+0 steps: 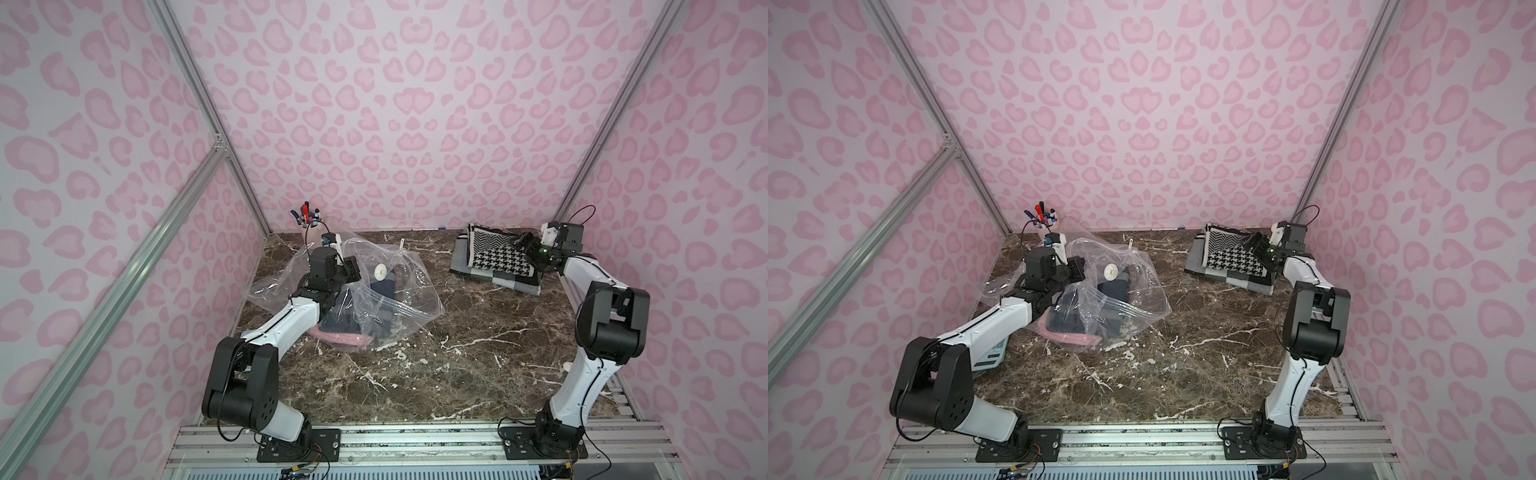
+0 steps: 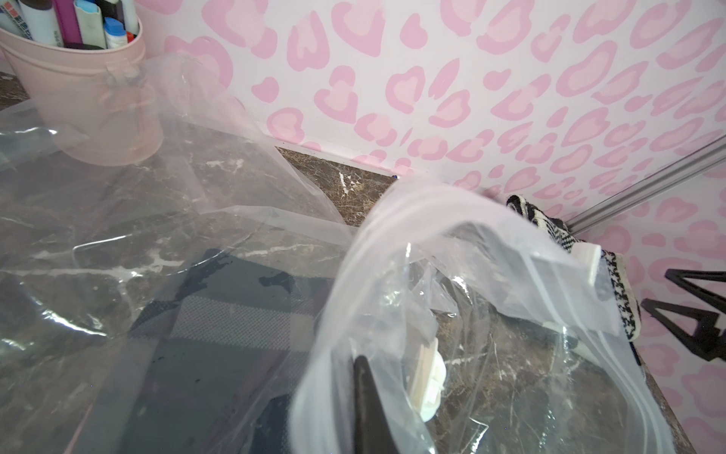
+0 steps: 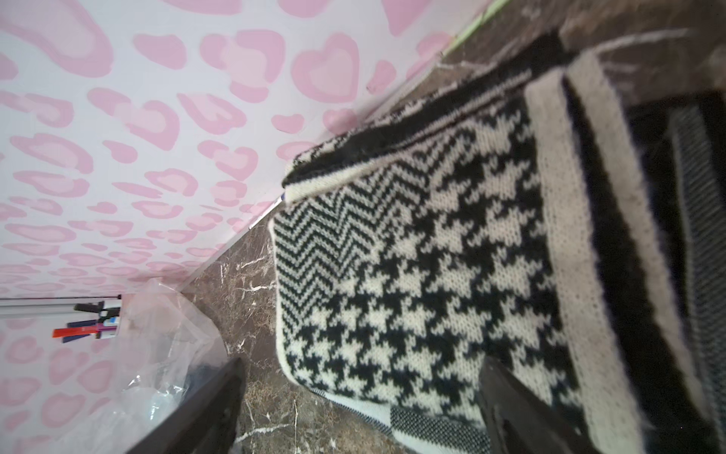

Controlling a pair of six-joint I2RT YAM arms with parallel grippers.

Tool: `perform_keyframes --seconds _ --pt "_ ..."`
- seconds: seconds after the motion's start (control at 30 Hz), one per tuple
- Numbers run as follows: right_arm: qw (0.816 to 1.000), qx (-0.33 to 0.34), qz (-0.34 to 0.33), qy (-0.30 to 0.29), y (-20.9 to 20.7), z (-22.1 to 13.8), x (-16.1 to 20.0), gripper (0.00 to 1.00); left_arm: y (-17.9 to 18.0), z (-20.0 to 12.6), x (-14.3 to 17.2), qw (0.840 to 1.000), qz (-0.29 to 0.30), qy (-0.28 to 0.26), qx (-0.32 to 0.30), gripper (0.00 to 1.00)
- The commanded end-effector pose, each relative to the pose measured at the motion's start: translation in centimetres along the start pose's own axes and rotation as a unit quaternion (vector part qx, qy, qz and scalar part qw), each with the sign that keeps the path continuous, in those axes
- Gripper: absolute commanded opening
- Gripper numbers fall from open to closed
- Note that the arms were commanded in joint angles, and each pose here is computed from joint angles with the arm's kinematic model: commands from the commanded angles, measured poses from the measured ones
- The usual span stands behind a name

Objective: Take the blanket out of the vacuum bag
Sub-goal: Place the blanket at the corner of the board.

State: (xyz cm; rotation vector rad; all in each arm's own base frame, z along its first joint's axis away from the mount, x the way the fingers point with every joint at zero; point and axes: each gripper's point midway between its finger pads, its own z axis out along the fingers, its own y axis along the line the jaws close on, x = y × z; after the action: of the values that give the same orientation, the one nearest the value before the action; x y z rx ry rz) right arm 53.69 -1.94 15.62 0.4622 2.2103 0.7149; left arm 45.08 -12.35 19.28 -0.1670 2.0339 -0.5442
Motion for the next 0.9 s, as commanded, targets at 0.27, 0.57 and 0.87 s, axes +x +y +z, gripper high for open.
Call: perform_keyframes --seconds 0.27,0.57,0.87 --pt "0.992 0.126 -0.016 0.024 -6.5 0.0 2.9 0.9 -0.5 0.4 0.3 1.0 0.014 0.011 0.006 0.04" --pt "0.987 0.157 -0.035 0.027 -8.4 1.1 2.7 0.88 -0.3 0.4 0.5 1.0 0.017 0.015 0.002 0.04" --pt "0.986 0.153 -0.06 0.016 -7.9 1.5 0.6 0.86 -0.4 1.1 1.0 1.0 0.013 0.022 0.007 0.04"
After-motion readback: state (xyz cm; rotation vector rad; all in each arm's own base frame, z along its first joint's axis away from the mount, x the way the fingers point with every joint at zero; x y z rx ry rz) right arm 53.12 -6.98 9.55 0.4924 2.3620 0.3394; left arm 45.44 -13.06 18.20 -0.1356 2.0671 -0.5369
